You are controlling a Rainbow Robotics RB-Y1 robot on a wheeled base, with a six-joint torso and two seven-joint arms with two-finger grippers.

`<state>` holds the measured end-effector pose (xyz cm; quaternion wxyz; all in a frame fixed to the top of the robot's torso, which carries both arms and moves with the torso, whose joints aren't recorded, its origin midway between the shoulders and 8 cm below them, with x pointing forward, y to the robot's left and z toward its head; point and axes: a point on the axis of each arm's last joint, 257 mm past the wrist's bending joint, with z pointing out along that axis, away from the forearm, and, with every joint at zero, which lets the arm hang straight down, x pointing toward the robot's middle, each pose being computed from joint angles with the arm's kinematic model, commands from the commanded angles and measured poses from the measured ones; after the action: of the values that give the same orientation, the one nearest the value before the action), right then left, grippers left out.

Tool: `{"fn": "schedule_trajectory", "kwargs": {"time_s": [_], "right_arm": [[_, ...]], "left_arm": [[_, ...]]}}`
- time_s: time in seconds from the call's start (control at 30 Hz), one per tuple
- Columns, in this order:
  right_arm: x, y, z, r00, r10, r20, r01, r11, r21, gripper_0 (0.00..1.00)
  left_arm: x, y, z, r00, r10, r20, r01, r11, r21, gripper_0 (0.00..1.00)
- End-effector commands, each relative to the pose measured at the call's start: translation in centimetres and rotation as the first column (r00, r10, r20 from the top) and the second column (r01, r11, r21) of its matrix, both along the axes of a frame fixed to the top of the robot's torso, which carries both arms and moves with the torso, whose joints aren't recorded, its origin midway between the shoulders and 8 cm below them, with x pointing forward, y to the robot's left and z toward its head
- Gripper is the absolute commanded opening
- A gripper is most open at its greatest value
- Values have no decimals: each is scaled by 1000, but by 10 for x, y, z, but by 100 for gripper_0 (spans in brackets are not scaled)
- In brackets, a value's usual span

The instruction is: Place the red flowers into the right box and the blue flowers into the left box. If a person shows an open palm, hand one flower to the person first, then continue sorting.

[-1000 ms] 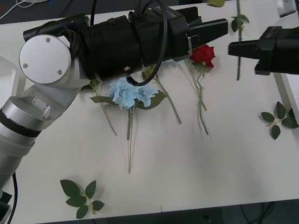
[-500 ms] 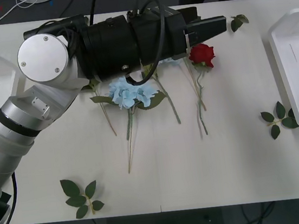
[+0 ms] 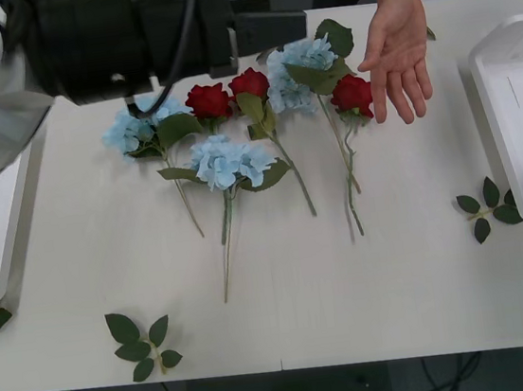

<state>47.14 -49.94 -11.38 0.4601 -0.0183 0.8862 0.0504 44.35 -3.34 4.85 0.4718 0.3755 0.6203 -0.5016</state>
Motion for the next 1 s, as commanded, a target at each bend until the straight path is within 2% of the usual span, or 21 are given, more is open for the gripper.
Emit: {"fn": "schedule_trajectory", "kwargs": {"time_s": [0.03, 0.1, 0.23, 0.4, 0.47, 0.6, 0.67, 0.9, 1.0], "right_arm": [[14, 22, 40, 997, 47, 62, -49, 998, 37, 0], [17, 34, 49, 993, 73, 89, -78, 996, 51, 0], [27, 75, 75, 971, 153, 183, -164, 985, 45, 0], [37, 124, 112, 903, 282, 325, -283, 958, -46, 0], [42, 149, 129, 854, 345, 388, -335, 937, -97, 0], [54, 188, 146, 768, 429, 476, -384, 903, -193, 0], [59, 204, 151, 731, 456, 508, -395, 889, -229, 0], [77, 248, 157, 631, 490, 601, -374, 871, -317, 0], [83, 260, 153, 616, 496, 612, -366, 868, -336, 0]], "left_arm": [[6, 39, 56, 996, 46, -75, -46, 999, 11, 100], [6, 53, 58, 991, 68, -114, -63, 997, 46, 100], [13, 87, 56, 948, 180, -261, -144, 978, 150, 100], [20, 116, 40, 850, 349, -394, -238, 923, 303, 100], [22, 128, 29, 793, 430, -433, -276, 885, 374, 100], [26, 150, 17, 682, 549, -483, -336, 822, 460, 100], [27, 155, 14, 655, 575, -491, -348, 806, 479, 100], [25, 154, 14, 647, 572, -503, -345, 809, 477, 100], [25, 154, 14, 647, 572, -503, -345, 809, 477, 100]]}}
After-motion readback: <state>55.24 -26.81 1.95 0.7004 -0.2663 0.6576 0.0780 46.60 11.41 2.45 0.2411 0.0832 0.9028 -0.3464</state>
